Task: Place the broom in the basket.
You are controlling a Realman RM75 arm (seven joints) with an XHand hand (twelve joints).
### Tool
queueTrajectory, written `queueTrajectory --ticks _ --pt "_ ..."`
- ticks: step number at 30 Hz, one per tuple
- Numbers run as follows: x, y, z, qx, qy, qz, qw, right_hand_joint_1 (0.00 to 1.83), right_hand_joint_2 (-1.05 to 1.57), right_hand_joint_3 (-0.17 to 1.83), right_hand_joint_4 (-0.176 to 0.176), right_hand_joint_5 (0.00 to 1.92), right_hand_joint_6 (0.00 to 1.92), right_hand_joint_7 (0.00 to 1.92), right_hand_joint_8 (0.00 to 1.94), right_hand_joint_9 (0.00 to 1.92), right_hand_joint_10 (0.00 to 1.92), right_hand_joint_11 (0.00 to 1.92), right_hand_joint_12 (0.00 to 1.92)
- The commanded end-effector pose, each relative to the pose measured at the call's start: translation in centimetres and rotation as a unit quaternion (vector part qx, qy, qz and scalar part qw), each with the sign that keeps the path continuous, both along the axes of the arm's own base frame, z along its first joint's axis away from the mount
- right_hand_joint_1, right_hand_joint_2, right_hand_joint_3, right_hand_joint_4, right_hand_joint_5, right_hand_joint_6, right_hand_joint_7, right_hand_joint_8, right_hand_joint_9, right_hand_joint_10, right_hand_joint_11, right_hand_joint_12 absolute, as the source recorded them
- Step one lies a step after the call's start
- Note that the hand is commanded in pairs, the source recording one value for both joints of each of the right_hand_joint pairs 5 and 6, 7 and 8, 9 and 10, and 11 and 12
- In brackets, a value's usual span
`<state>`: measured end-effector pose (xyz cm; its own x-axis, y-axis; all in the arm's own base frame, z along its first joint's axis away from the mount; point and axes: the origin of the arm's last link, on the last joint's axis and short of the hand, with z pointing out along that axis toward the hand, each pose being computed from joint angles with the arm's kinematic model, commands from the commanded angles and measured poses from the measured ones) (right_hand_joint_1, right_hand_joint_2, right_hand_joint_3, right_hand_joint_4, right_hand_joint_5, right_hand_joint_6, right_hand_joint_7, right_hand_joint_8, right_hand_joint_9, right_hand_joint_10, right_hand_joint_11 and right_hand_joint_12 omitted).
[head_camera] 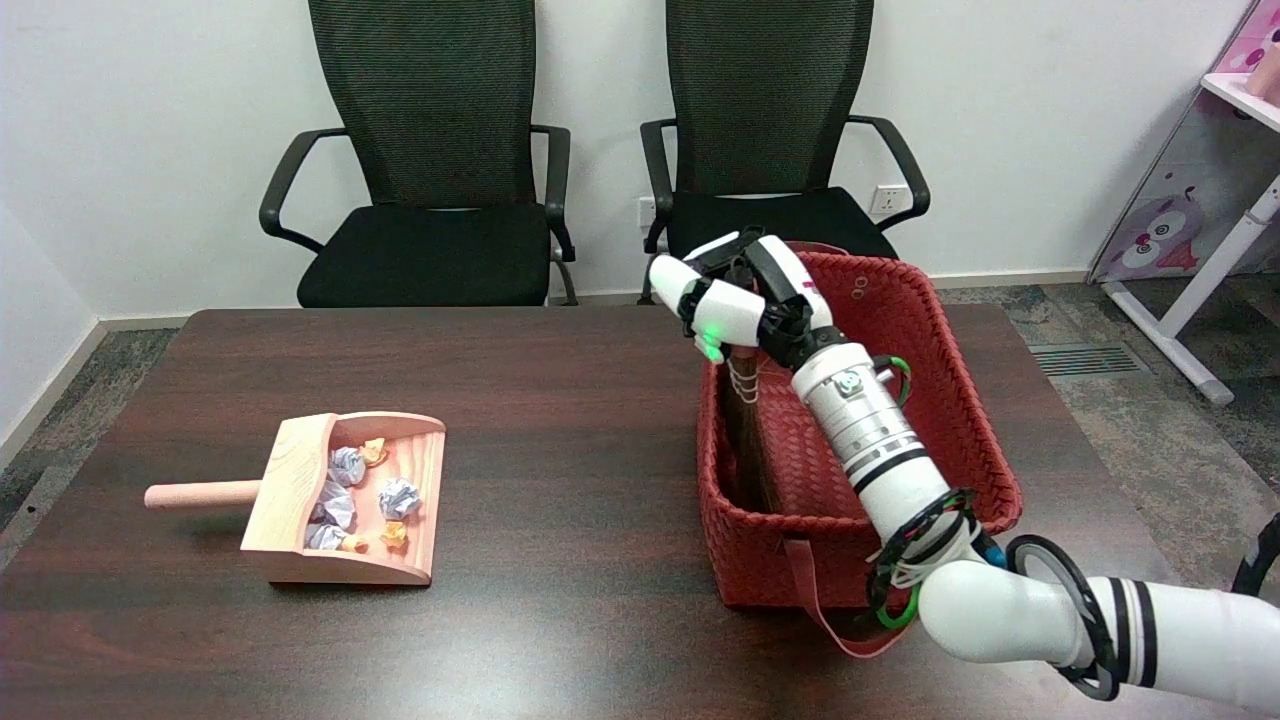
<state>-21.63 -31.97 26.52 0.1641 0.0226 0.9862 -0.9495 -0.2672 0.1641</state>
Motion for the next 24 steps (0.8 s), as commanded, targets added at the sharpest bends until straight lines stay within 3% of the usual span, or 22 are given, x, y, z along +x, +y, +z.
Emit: queueTrajectory --ticks 1,8,17,19,24 --pt "-1.5 -1.1 -1.0 0.008 0.013 -0.015 1.000 1.04 1.57 1.19 0.176 1.92 1.92 1.92 1.92 1.92 1.92 1.92 1.92" --pt "-1.2 -1.1 -1.0 0.006 0.016 -0.006 1.000 1.05 1.57 1.06 0.176 1.92 1.92 1.92 1.92 1.91 1.91 1.92 1.92" --pt "-0.5 -1.4 -1.2 0.011 0.020 0.005 1.000 0.89 1.54 1.16 0.176 1.63 1.63 1.63 1.63 1.62 1.62 1.92 1.92" --pt "-0.5 -1.4 -1.3 0.010 0.026 0.006 1.000 1.01 1.33 1.24 0.176 1.48 1.48 1.48 1.48 1.35 1.35 1.67 1.67" --pt "-0.5 -1.4 -1.3 0.009 0.032 0.005 0.999 1.06 1.13 1.34 0.176 1.30 1.30 1.30 1.30 0.93 0.93 1.41 1.41"
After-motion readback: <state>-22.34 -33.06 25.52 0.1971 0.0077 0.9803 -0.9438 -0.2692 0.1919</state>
